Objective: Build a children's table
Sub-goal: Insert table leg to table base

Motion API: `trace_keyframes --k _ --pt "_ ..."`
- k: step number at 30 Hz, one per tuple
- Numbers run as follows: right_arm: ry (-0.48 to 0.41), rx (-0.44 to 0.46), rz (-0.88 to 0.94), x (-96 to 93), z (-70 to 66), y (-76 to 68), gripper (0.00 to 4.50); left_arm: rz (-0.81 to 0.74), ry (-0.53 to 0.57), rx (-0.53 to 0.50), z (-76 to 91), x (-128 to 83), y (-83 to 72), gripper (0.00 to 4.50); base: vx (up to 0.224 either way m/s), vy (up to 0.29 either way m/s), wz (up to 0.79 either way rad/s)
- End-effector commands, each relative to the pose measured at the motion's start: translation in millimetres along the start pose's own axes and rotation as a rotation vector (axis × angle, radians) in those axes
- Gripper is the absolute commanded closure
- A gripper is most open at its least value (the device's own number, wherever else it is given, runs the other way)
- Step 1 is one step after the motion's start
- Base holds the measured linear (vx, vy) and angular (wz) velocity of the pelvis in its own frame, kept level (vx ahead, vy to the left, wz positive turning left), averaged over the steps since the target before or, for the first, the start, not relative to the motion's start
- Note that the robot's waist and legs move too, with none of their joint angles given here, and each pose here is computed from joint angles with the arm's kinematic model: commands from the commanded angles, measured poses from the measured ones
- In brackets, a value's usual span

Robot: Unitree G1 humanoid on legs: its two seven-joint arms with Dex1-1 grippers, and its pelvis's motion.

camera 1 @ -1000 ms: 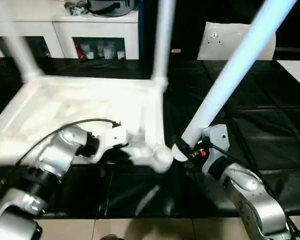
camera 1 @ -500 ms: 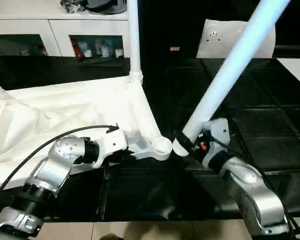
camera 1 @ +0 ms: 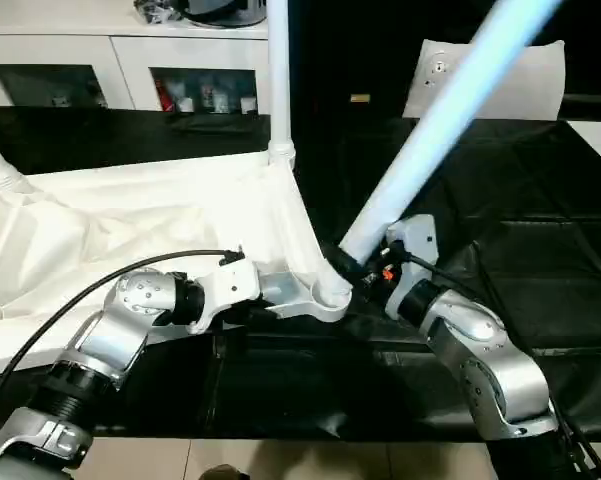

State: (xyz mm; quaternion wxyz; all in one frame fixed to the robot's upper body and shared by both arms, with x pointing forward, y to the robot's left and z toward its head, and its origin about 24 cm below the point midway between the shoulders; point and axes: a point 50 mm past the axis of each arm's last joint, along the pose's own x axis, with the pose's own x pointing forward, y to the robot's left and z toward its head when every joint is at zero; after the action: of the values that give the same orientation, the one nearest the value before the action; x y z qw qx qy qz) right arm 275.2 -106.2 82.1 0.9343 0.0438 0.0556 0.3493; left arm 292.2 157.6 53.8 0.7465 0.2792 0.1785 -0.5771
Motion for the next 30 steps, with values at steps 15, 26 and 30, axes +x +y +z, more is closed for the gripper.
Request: trace_keyframes --k 15,26,30 --pt "0.01 0.002 0.01 3.5 1.5 -8.2 2.61 0.029 -0.019 -0.097 -4.3 -4 7.4 4.04 0.0 0.0 0.0" --pt "-0.05 0.031 -0.01 2.4 9.5 -1.4 2.61 0.064 -0.043 -0.092 0.0 0 3.8 2.99 0.0 0.0 0.0" --pt "-0.031 0.009 -0.039 2.3 5.8 -5.1 2.61 0.067 -0.055 -0.101 1.9 2 3.3 2.97 0.0 0.0 0.0"
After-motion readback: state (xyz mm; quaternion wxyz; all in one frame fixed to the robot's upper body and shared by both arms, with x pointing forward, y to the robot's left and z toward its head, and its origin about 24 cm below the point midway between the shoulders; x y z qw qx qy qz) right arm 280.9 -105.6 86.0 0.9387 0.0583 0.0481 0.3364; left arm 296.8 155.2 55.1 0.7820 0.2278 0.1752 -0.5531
